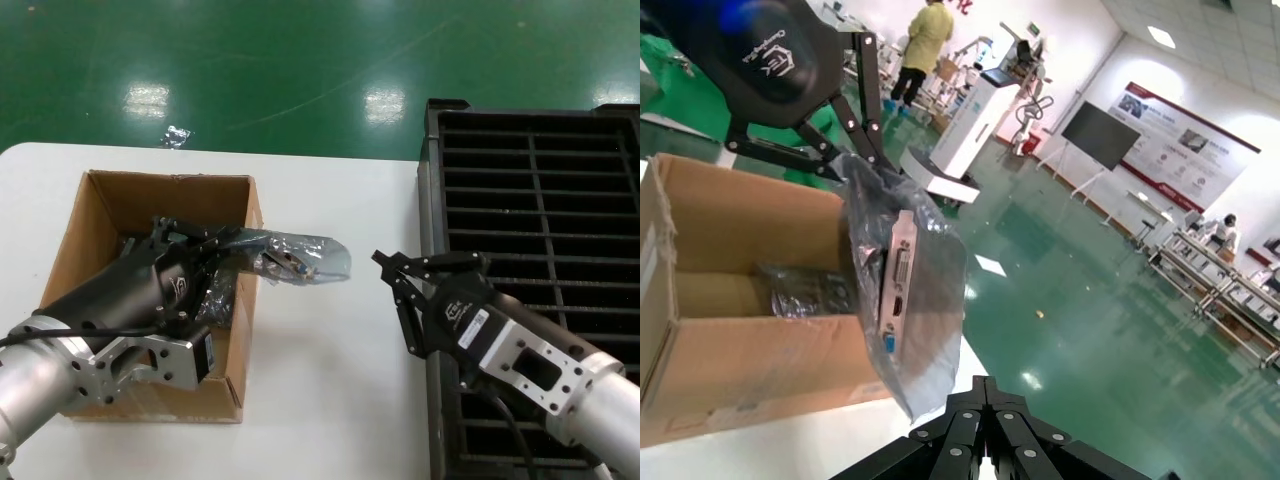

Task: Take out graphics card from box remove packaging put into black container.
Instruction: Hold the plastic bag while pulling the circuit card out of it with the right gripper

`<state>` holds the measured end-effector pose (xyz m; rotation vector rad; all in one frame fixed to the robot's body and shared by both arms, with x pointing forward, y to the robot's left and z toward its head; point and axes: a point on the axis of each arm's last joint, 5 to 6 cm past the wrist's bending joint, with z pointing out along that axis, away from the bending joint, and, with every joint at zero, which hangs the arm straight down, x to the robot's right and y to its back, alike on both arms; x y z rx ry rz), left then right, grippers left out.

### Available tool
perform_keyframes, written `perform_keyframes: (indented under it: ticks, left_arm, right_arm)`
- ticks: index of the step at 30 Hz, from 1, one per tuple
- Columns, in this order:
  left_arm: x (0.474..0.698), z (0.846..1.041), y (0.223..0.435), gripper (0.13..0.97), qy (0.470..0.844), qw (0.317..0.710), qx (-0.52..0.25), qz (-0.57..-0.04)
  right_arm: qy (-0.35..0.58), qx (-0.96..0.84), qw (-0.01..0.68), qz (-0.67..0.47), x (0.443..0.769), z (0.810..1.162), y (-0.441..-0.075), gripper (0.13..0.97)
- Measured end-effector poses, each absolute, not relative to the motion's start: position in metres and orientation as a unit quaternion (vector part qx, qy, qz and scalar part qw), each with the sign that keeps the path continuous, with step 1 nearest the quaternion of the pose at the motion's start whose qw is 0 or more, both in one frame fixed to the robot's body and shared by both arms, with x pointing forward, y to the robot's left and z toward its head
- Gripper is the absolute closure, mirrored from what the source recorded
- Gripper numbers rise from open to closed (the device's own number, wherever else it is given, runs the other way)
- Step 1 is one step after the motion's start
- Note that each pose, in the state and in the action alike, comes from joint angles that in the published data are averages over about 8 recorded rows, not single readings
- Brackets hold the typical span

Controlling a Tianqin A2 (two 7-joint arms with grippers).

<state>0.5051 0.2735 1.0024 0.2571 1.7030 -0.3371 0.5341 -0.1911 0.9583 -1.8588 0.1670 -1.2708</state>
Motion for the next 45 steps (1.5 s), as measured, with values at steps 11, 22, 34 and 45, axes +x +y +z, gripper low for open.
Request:
perform_keyframes:
  ticks: [11,22,34,45]
  left_arm:
    - [0.505,1.002,0.274,0.958,0.746,0.639,0.113,-0.148]
    - [0.505,1.002,0.274,0.958,0.746,0.639,0.113,-0.148]
    - [0.505,1.002,0.274,0.958,0.746,0.639,0.113,-0.148]
    - [0.505,1.002,0.274,0.958,0.746,0.639,0.113,-0.148]
  right_arm:
    - [0.052,-0.744,0.453,-0.489,0.531,0.958,-0.182,0.946]
    - [0.021,-0.74,0.473,-0.478,0.547,0.956,-0.168,0.961]
    - [-0.012,-0.735,0.49,-0.468,0.573,0.952,-0.16,0.962]
    - [-0.068,-0.766,0.479,-0.423,0.609,0.961,-0.161,0.962]
